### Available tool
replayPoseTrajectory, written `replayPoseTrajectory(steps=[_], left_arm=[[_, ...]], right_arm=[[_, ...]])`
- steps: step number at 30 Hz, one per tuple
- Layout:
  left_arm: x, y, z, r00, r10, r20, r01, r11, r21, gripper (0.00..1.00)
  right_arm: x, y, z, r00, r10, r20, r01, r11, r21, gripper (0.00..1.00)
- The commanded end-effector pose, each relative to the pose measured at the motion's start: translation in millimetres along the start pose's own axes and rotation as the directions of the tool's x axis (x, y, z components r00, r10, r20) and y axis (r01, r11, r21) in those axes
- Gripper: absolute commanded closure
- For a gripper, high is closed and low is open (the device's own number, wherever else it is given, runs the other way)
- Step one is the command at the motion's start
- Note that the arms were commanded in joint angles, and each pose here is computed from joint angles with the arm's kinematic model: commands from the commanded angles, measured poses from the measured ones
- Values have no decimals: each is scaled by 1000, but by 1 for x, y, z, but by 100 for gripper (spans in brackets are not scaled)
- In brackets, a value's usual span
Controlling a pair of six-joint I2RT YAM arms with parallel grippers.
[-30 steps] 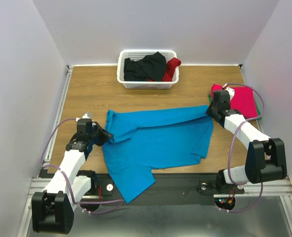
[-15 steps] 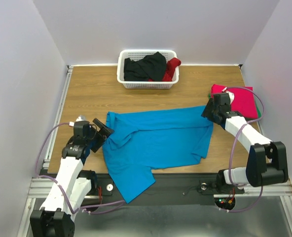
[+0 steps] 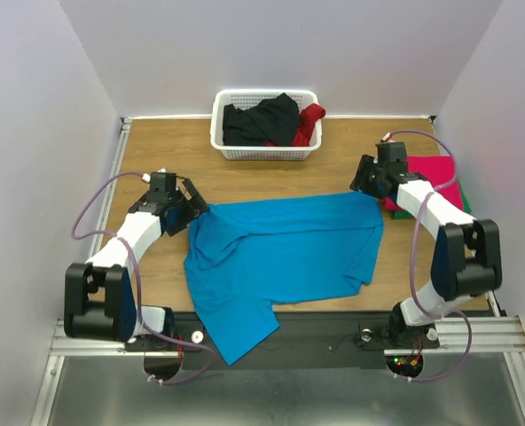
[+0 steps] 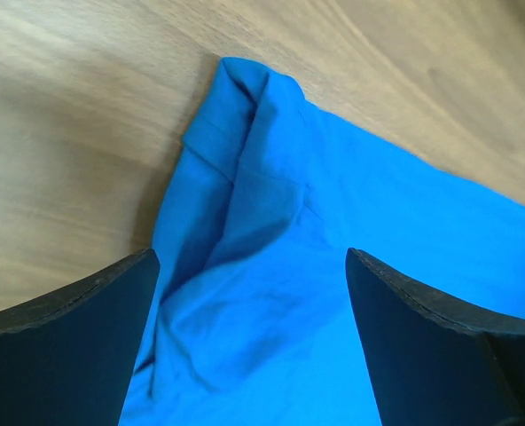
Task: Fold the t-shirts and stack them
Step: Fold the tshirt
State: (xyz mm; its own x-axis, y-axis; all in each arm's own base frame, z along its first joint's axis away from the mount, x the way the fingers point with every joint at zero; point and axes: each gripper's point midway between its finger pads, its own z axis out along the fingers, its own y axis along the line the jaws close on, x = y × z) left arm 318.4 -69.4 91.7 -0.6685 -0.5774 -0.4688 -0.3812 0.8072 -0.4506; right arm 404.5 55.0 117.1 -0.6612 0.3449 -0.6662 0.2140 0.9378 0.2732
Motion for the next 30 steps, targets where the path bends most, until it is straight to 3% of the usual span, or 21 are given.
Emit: replayPoseTrajectory(steps=[1,2,6,11,16,25,30], left_arm=[[-23,-19,11,992,112,51,-112,994,-8,2],[-23,-18,15,991,122,46,-121,992,-23,3],[-19,-15,35,984,179,-6,-179,979,-93,24],[-13,12,55,983,175,-59,-184,952,-245,43],[-9,21,64,981,176,-82,-192,939,-286,55],[-32,37,64,993,117,-29,-119,926,-358,67],[-39,50,66,996,84,-21,-85,927,-366,67]], right_arm=[[-5,12,27,998,-31,-45,29,998,-47,45],[-5,12,32,998,-31,-52,29,999,-43,47],[4,7,56,995,-28,-93,28,1000,-9,53],[6,-2,74,994,-21,-104,26,999,47,57],[12,-14,84,994,-12,-111,23,994,105,59],[18,-35,95,994,-13,-110,36,977,208,66],[23,-42,102,993,-5,-120,35,969,244,72]])
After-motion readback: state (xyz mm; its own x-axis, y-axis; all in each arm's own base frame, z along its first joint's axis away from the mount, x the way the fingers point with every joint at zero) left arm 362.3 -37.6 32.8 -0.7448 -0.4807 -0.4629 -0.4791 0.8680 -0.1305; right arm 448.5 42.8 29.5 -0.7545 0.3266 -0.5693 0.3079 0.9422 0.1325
